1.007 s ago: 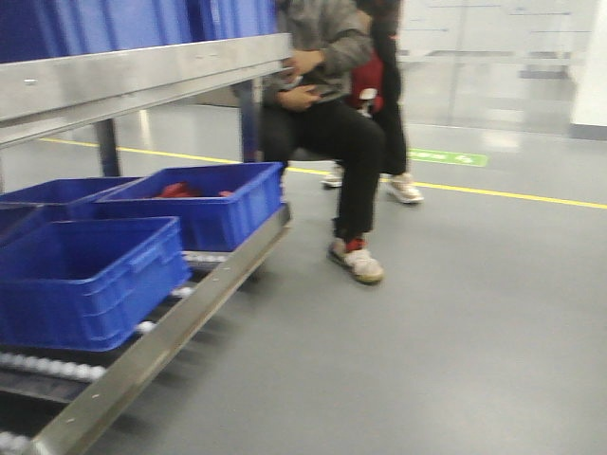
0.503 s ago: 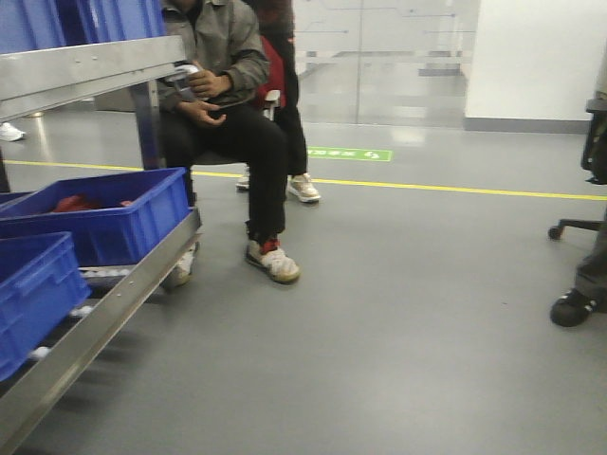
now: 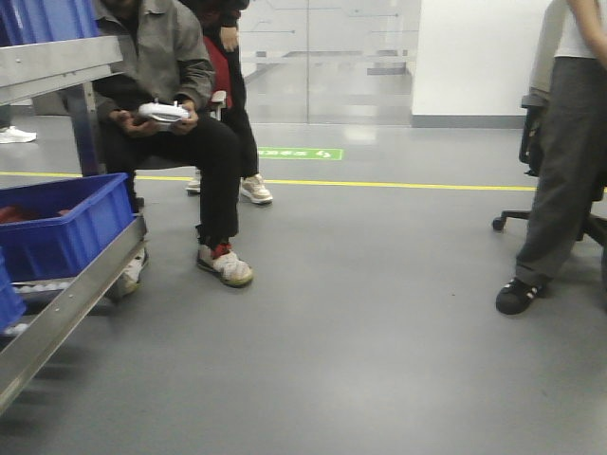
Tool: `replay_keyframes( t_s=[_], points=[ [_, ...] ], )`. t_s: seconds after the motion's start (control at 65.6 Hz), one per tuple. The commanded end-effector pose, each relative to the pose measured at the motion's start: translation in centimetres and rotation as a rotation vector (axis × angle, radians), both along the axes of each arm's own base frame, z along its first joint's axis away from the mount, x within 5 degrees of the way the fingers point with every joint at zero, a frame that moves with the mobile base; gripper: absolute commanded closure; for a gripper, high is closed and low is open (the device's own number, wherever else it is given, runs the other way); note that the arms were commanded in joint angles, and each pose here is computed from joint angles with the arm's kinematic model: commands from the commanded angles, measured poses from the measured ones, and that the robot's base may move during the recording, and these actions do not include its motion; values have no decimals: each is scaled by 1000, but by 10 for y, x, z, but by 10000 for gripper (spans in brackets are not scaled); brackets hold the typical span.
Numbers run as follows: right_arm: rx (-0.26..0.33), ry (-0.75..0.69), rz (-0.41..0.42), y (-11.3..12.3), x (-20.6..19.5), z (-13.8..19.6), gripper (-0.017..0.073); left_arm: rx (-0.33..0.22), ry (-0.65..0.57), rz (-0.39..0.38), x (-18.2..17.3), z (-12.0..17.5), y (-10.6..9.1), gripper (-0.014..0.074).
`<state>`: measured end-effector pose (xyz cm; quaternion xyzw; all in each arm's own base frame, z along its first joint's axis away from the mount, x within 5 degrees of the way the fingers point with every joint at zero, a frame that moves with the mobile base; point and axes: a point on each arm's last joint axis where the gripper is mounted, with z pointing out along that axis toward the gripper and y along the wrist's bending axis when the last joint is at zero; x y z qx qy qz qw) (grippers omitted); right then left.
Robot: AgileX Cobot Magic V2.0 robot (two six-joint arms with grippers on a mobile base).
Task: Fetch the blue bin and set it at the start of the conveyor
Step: 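Hold the bin with both grippers while driving toward the red conveyor table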
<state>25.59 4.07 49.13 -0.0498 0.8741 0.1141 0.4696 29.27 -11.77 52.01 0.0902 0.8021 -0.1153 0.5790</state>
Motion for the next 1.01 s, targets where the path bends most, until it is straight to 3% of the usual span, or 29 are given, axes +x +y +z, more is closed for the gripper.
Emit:
replay_keyframes(
  t_s=[0.0, 0.991],
  points=[
    [-45, -41, -4, -4, -4, 6, 711, -62, -95, -8, -6, 16, 2, 705],
    [-45, -41, -4, -4, -4, 6, 711, -62, -95, -8, -6, 16, 2, 705]
  ],
)
